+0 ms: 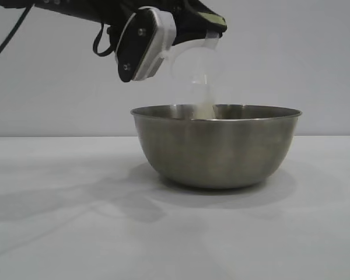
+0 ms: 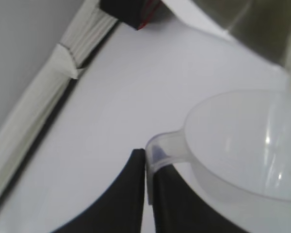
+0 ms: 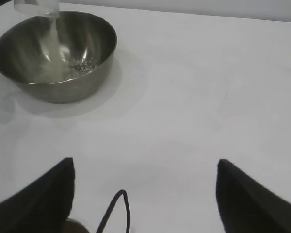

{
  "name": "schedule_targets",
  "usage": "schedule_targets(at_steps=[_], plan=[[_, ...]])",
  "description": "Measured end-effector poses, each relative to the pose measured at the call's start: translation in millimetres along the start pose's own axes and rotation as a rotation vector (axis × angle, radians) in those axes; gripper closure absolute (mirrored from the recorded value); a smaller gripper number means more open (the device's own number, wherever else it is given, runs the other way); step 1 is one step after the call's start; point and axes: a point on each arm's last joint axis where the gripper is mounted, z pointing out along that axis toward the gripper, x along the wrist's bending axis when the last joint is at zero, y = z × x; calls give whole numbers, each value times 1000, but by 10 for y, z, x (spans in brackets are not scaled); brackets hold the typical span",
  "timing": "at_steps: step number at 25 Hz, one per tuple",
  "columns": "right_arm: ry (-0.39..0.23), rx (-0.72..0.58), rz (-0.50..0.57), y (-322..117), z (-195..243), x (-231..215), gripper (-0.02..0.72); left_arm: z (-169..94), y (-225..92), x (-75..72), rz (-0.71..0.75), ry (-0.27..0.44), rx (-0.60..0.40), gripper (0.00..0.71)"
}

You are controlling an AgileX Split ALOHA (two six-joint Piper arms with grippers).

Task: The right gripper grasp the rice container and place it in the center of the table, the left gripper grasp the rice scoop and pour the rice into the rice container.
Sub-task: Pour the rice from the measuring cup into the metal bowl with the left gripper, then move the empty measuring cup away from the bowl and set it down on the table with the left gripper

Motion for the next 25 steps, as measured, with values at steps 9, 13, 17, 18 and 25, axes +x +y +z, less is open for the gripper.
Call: schedule_targets(at_steps=[9,13,17,18,25], plan=[[-4,0,0,0,0,-4,165,-168,-479,-182,-1069,126,620,710],[-6,0,-1,0,0,-6,165,-305,-580,-328,-1438,238,880,710],[-6,0,-1,0,0,-6,165,-383,-555,-471,-1696,240,1047,710],[-6,0,-1,0,0,-6,165,-404,-545,-508,-1762,246,1087,710],[-8,0,-2,0,0,-7,165,-933,-452,-866,-2165,308,1238,710]])
